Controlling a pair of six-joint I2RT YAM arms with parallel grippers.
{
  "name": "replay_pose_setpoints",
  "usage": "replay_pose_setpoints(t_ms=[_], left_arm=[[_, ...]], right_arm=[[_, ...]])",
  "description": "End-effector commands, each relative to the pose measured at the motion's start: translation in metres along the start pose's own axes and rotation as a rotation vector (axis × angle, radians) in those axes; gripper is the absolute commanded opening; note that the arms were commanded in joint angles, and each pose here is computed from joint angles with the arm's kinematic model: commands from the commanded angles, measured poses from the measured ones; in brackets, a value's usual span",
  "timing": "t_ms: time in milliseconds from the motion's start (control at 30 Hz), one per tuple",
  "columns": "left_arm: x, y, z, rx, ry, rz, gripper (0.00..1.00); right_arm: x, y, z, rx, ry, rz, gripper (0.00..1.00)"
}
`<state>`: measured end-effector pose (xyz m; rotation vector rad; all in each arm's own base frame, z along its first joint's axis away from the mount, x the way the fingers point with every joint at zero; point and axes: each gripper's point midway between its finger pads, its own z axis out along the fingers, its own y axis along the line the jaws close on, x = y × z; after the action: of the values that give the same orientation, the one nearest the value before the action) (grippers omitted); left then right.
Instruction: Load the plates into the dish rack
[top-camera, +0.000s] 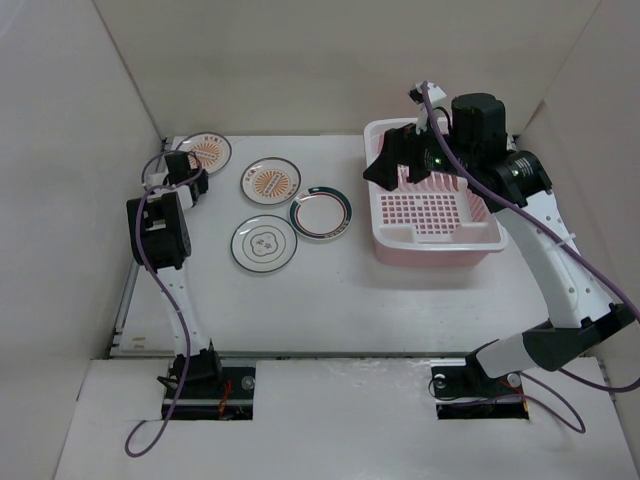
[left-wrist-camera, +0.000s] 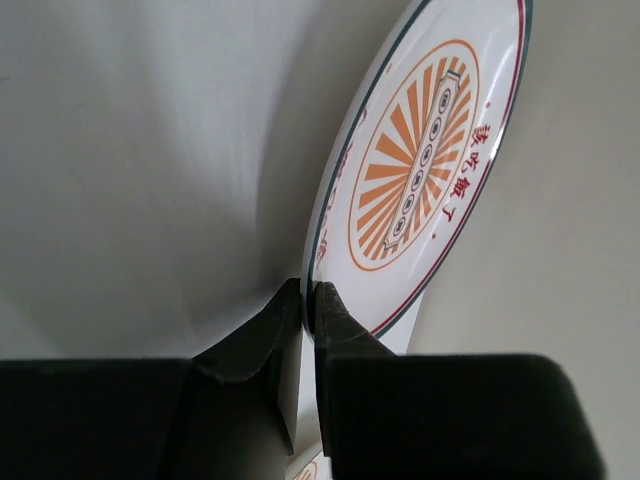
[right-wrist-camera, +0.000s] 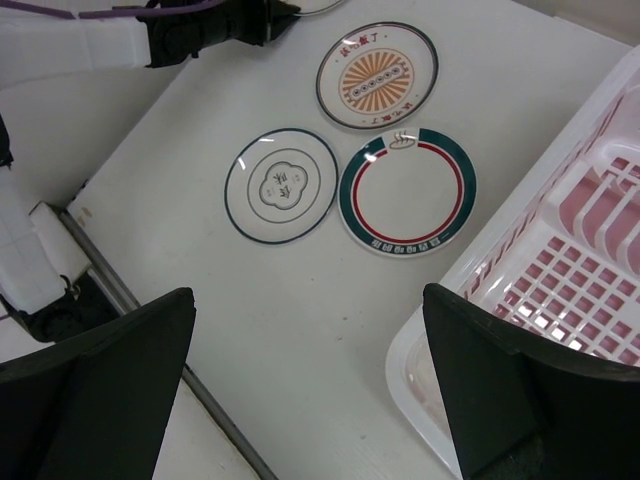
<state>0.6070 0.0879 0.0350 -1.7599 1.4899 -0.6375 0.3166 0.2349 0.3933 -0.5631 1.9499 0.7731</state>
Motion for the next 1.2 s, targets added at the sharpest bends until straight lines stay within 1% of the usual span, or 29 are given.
replay_pose_setpoints(t_ms=[0,33,67,100,167,233,333,367,400,433,467,533,567,600,633,667,700,767,800,833,867,900,933,967,1000,1033,1067,1100,1167], left_arm=[[0.002,0.035,-0.021,-0.106,0.018,0.054,0.0],[0.0,0.032,-0.027,-0.099,0.009,0.065,0.0],[-0.003,0.017,-0.038,-0.076,-0.002,0.078,0.0],[-0.001,0.017,-0.044,-0.076,-0.004,0.134,0.0],[0.0,0.0,-0.055,-0.049,-0.024,0.214,0.0],[-0.002,-0.027,-0.072,-0.014,-0.042,0.346,0.0],[-0.003,-0.055,-0.093,0.028,-0.058,0.458,0.0],[0.003,-0.062,-0.102,0.052,-0.045,0.526,0.0],[0.006,-0.065,-0.108,0.076,-0.03,0.554,0.0],[0.011,-0.086,-0.129,0.149,-0.035,0.58,0.0],[0.015,-0.083,-0.137,0.154,-0.03,0.613,0.0],[0.014,-0.101,-0.166,0.194,-0.073,0.711,0.0],[0.025,-0.105,-0.178,0.211,-0.07,0.76,0.0],[0.026,-0.108,-0.187,0.217,-0.082,0.798,0.0],[0.023,-0.112,-0.197,0.218,-0.118,0.86,0.0],[0.024,-0.12,-0.216,0.249,-0.128,0.886,0.0],[0.027,-0.12,-0.225,0.258,-0.125,0.906,0.0],[0.022,-0.122,-0.246,0.25,-0.123,0.92,0.0],[0.024,-0.132,-0.259,0.27,-0.11,0.92,0.0],[0.025,-0.132,-0.264,0.257,-0.091,0.908,0.0],[0.025,-0.124,-0.274,0.21,-0.053,0.906,0.0],[0.026,-0.125,-0.281,0.199,-0.034,0.888,0.0],[0.028,-0.143,-0.298,0.226,-0.023,0.836,0.0],[0.029,-0.146,-0.308,0.219,-0.005,0.813,0.0],[0.033,-0.132,-0.311,0.152,0.052,0.797,0.0],[0.038,-0.147,-0.326,0.183,0.076,0.769,0.0],[0.043,-0.148,-0.33,0.173,0.111,0.735,0.0],[0.053,-0.145,-0.335,0.167,0.177,0.719,0.0],[0.07,-0.124,-0.34,0.119,0.272,0.678,0.0]], right_arm=[[-0.031,0.0,-0.007,0.038,-0.108,-0.054,1.0],[-0.031,0.001,-0.006,0.051,-0.109,-0.057,1.0],[-0.032,-0.004,-0.006,0.091,-0.114,-0.058,1.0],[-0.029,-0.008,-0.004,0.106,-0.108,-0.054,1.0],[-0.033,-0.006,-0.005,0.106,-0.139,-0.088,1.0],[-0.028,-0.006,-0.002,0.095,-0.141,-0.09,1.0],[-0.017,0.002,0.009,0.005,-0.123,-0.092,1.0],[-0.011,0.003,0.018,-0.018,-0.122,-0.08,1.0],[-0.009,0.0,0.022,-0.033,-0.125,-0.081,1.0],[-0.005,0.002,0.024,-0.08,-0.121,-0.071,1.0],[-0.001,0.002,0.032,-0.103,-0.116,-0.072,1.0],[-0.001,-0.009,0.037,-0.075,-0.111,-0.062,1.0],[-0.008,-0.01,0.033,-0.058,-0.124,-0.074,1.0],[-0.002,-0.019,0.041,-0.032,-0.092,-0.086,1.0],[-0.006,-0.02,0.038,-0.017,-0.098,-0.101,1.0],[-0.007,-0.026,0.041,0.008,-0.099,-0.098,1.0],[-0.012,-0.026,0.04,0.019,-0.11,-0.102,1.0],[-0.01,-0.03,0.043,0.03,-0.103,-0.107,1.0],[-0.017,-0.026,0.04,0.04,-0.117,-0.126,0.99],[-0.01,-0.027,0.043,0.06,-0.081,-0.206,0.99],[-0.013,-0.045,0.04,0.233,-0.076,-0.271,0.99],[-0.004,-0.017,0.047,0.241,-0.05,-0.374,1.0],[0.002,-0.017,0.05,0.292,-0.033,-0.483,1.0],[0.008,-0.014,0.054,0.327,-0.024,-0.527,1.0],[0.013,-0.007,0.056,0.37,-0.018,-0.568,1.0],[0.024,-0.007,0.061,0.395,0.001,-0.601,1.0],[0.019,-0.003,0.063,0.418,-0.023,-0.647,1.0],[0.021,0.0,0.066,0.437,-0.024,-0.673,1.0],[0.016,0.019,0.073,0.437,-0.057,-0.705,1.0]])
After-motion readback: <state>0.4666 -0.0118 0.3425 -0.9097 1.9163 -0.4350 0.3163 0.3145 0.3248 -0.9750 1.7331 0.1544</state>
